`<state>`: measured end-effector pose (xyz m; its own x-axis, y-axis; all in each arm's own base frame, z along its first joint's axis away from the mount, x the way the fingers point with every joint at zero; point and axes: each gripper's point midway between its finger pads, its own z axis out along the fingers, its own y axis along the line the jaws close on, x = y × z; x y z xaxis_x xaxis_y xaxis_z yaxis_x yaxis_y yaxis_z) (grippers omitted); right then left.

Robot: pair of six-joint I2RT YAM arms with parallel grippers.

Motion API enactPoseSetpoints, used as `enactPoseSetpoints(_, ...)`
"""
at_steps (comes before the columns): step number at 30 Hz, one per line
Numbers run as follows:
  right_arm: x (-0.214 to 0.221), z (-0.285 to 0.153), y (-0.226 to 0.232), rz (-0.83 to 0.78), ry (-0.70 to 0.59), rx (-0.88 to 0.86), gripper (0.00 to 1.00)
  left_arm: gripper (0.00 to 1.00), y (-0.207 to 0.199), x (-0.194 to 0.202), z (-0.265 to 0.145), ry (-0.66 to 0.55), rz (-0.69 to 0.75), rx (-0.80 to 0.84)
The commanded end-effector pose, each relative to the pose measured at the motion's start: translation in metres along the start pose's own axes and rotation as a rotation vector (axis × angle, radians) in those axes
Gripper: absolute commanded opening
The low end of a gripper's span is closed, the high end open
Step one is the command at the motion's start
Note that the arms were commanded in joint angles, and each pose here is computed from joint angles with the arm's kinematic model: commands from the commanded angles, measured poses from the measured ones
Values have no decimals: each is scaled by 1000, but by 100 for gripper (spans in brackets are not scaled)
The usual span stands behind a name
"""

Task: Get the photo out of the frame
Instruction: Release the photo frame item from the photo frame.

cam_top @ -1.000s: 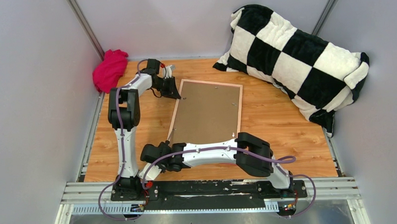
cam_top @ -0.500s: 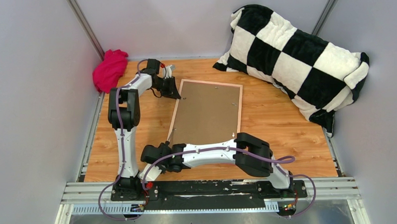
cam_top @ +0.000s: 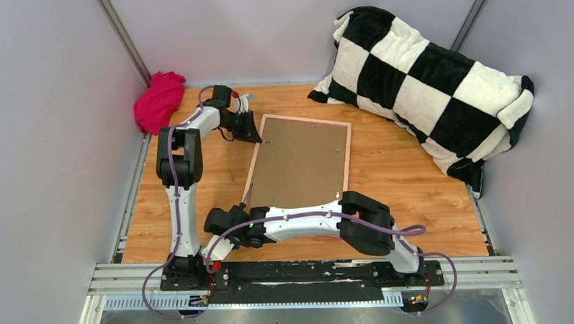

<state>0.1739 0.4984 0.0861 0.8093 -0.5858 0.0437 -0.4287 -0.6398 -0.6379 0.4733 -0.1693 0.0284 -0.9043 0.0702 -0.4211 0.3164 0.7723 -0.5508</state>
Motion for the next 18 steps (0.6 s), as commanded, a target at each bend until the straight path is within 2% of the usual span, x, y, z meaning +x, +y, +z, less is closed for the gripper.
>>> enactPoseSetpoints(1, 14, 6, 13, 3, 30, -43, 0, 0, 29, 34, 27, 89, -33, -56)
enactPoseSetpoints(18, 13, 9, 22, -8, 34, -64, 0, 0, 29, 35, 27, 93, -34, -54)
